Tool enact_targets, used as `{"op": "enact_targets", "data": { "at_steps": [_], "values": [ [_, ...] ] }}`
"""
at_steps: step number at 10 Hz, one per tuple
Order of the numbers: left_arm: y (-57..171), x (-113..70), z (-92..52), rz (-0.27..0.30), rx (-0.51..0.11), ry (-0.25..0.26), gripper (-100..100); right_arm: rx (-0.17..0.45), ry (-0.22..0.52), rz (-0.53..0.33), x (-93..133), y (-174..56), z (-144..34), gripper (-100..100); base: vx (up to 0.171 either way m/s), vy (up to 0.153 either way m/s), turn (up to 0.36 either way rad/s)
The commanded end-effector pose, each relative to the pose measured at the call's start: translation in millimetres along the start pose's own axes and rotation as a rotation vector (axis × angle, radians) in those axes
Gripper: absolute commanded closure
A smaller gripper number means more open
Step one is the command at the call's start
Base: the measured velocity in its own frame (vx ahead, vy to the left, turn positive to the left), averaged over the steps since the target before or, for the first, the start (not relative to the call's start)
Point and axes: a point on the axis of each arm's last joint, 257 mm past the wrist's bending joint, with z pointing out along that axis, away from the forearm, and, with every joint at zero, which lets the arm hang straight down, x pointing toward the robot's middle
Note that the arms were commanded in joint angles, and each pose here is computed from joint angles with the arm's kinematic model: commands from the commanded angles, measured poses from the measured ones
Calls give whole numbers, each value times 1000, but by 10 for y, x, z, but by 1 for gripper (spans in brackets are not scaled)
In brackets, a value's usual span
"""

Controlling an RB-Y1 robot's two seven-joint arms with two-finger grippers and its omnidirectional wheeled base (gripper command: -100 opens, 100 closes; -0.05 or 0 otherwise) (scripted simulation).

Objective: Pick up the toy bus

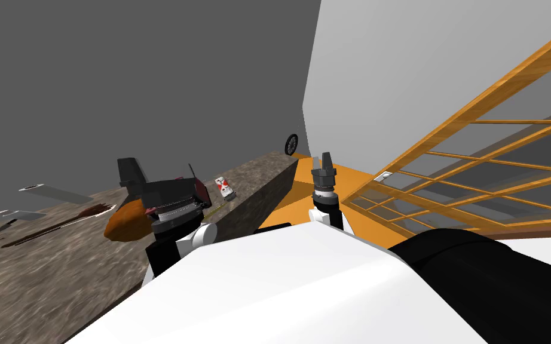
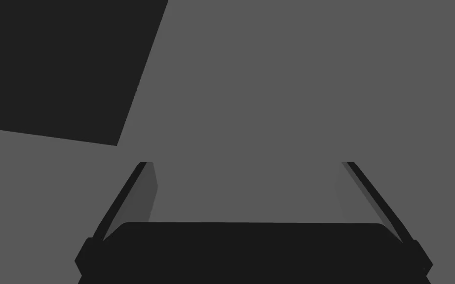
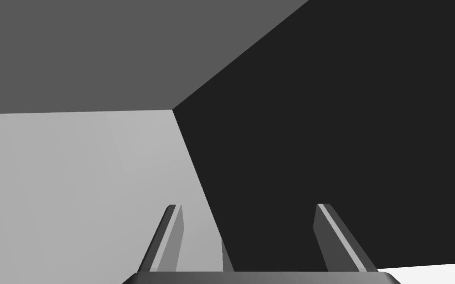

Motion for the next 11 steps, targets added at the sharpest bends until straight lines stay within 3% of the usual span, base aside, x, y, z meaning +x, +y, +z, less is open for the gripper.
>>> {"op": "enact_targets", "data": {
  "at_steps": [1,6,7,9,10,11],
  "values": [
    [-11,132,53,35,15,60,-100,0,0,0,0,0,0,0,35,-68,-34],
    [-2,626,193,190,94,260,-100,0,0,0,0,0,0,0,59,-119,-15],
    [-1,641,189,194,95,272,-100,0,0,0,0,0,0,0,36,-78,2],
    [60,881,220,286,139,366,-100,0,0,0,0,0,0,0,38,-69,-10],
    [63,897,214,292,141,380,-100,0,0,0,0,0,0,0,39,-63,0],
    [111,1018,219,342,165,428,-100,0,0,0,0,0,0,0,40,-53,-8]
  ]
}}
